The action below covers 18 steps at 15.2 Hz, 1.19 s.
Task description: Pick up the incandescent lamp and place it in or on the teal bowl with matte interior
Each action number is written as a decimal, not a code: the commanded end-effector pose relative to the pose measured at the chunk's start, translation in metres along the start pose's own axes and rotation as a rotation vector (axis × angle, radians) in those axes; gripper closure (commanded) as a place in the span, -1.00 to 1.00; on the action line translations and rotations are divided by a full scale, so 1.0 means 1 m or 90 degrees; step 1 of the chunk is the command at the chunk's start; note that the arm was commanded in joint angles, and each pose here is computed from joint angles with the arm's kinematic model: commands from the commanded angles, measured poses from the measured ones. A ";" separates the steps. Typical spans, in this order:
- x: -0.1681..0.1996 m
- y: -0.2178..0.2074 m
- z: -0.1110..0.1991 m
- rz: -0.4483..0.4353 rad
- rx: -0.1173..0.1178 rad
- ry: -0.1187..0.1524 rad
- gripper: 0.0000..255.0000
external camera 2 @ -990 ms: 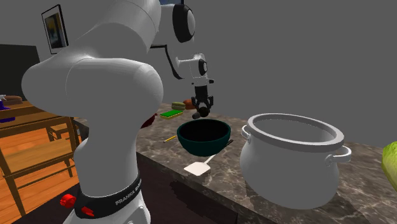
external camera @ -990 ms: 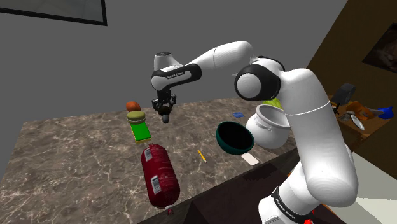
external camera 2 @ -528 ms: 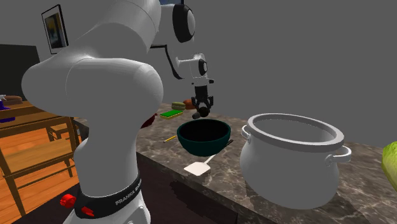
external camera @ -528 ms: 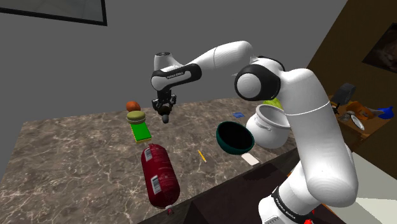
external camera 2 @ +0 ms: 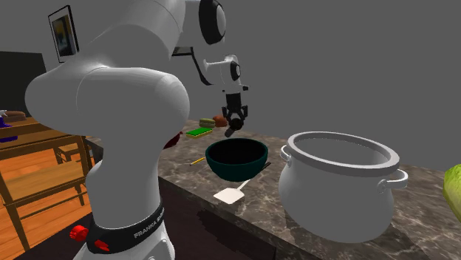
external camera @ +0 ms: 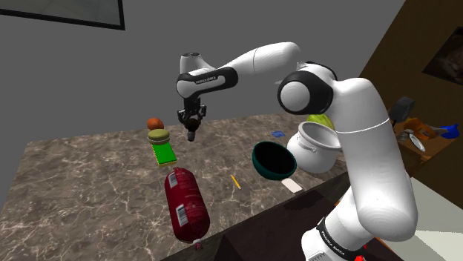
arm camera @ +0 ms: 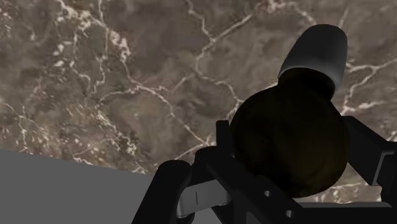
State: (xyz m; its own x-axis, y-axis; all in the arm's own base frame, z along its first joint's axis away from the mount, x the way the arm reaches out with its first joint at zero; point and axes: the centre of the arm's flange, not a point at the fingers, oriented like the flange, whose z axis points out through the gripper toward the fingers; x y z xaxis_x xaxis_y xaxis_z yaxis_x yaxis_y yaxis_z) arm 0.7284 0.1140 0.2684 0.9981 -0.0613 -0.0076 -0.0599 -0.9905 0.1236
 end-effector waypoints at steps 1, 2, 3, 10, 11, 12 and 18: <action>0.000 0.002 -0.011 0.000 0.000 0.000 1.00; 0.000 0.002 -0.016 0.000 0.000 0.000 1.00; 0.000 0.003 -0.021 0.000 0.000 0.000 1.00; 0.000 0.008 -0.058 0.000 0.000 0.000 1.00; 0.000 0.008 -0.063 0.000 0.000 0.000 1.00; -0.001 0.009 -0.068 0.000 0.000 0.000 1.00; -0.001 0.013 -0.100 0.000 0.000 0.000 1.00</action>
State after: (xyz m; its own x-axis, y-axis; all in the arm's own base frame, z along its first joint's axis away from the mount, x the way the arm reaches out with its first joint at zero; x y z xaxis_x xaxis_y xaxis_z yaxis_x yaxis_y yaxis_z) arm 0.7280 0.1130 0.3633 0.9981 -0.0611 -0.0078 -0.0597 -0.9905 0.1236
